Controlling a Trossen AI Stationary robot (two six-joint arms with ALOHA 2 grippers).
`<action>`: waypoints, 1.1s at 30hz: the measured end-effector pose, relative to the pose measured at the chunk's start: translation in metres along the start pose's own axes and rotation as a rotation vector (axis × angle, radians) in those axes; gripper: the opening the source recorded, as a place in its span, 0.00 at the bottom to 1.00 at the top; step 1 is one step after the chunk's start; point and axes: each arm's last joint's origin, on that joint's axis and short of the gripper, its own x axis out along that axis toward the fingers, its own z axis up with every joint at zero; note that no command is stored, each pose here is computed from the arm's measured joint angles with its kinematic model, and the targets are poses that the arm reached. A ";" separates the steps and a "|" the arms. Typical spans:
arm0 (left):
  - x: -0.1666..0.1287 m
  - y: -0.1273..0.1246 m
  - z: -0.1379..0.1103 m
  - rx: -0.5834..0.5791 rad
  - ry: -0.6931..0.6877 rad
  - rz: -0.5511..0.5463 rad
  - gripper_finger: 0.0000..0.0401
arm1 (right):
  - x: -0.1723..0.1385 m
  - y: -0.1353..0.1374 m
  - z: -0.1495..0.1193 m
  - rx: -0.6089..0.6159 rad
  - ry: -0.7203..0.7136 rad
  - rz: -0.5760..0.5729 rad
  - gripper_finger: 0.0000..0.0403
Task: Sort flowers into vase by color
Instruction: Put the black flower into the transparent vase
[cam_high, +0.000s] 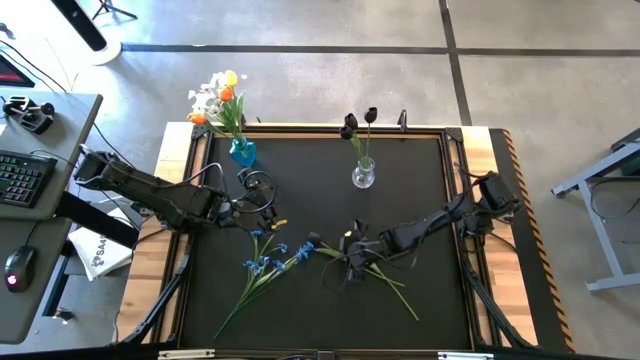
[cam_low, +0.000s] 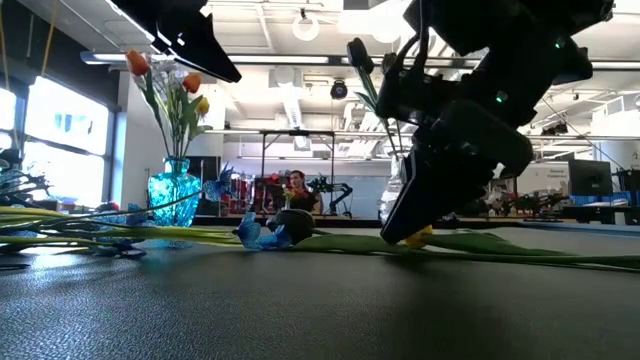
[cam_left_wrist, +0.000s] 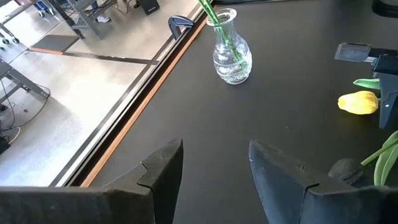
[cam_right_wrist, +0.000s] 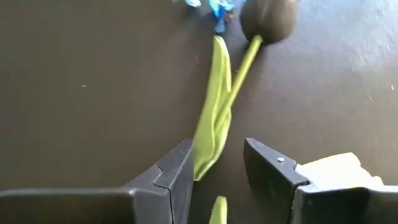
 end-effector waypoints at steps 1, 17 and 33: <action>0.000 0.000 0.000 0.000 0.000 0.000 0.43 | 0.000 0.000 0.001 -0.010 -0.006 0.003 0.34; 0.000 0.000 0.000 0.000 0.000 0.000 0.43 | 0.018 0.001 -0.004 -0.001 -0.012 0.033 0.06; 0.000 0.000 0.000 0.004 0.004 -0.005 0.43 | -0.079 -0.025 0.027 -0.171 -0.676 0.147 0.01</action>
